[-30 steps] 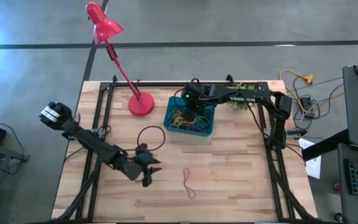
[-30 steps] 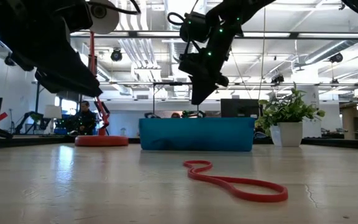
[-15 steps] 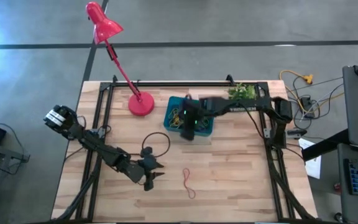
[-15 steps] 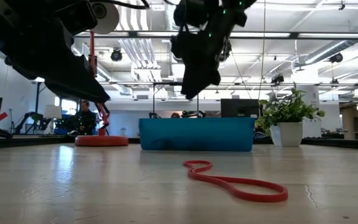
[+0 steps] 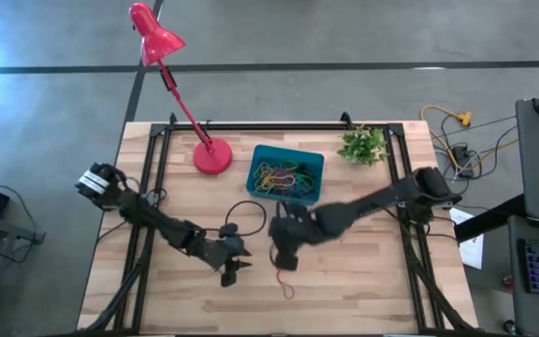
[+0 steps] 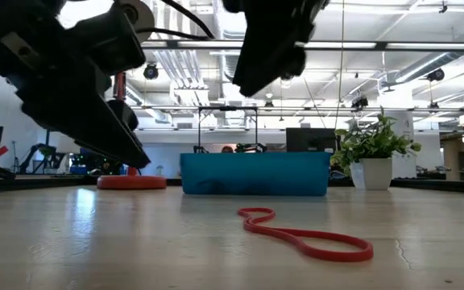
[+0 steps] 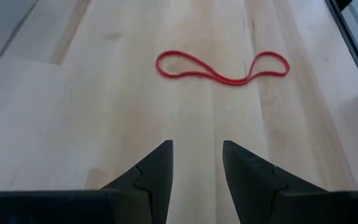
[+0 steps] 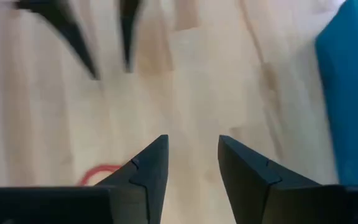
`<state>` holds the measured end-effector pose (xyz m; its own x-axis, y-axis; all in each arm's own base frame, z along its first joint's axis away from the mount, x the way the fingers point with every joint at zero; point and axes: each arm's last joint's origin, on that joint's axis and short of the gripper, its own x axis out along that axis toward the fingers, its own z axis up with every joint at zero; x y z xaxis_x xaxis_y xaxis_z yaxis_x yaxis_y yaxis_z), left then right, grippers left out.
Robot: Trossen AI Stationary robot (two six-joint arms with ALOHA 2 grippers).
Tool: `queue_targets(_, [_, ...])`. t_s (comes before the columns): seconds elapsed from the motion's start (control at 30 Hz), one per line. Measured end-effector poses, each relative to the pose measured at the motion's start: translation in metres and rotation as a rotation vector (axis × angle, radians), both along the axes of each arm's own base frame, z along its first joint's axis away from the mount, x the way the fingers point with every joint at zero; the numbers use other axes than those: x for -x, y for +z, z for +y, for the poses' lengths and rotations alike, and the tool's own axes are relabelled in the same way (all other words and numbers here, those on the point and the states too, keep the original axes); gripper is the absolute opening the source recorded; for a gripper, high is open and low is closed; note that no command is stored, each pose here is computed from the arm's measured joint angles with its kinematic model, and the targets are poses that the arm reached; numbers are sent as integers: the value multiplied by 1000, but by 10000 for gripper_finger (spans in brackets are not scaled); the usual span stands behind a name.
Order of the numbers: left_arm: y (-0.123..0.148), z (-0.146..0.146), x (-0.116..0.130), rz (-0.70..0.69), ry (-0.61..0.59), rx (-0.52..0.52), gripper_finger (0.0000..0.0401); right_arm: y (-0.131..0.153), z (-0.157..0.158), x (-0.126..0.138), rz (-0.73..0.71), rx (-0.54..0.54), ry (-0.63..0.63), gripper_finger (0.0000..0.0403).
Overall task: Pick and place rubber bands into bin
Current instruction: Put the red rubber band into the blue bin
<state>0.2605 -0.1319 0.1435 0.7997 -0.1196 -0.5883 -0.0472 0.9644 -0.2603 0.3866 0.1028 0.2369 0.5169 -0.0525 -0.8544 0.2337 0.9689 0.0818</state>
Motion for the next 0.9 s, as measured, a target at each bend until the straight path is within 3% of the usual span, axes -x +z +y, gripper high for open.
queue_targets(0.2, [2,9,-14,2,7,14,124,0,51,18,-75,62,-72,117])
queue_targets(0.43, [11,9,-35,-30,-148,-31,124,-11,101,51,-195,121,-230,109])
queue_targets(0.67, [13,8,-56,-43,-158,-75,124,-33,137,93,-296,56,-392,113])
queue_targets(0.9, [3,13,-83,100,-213,-80,124,-47,158,126,-404,-12,-497,107])
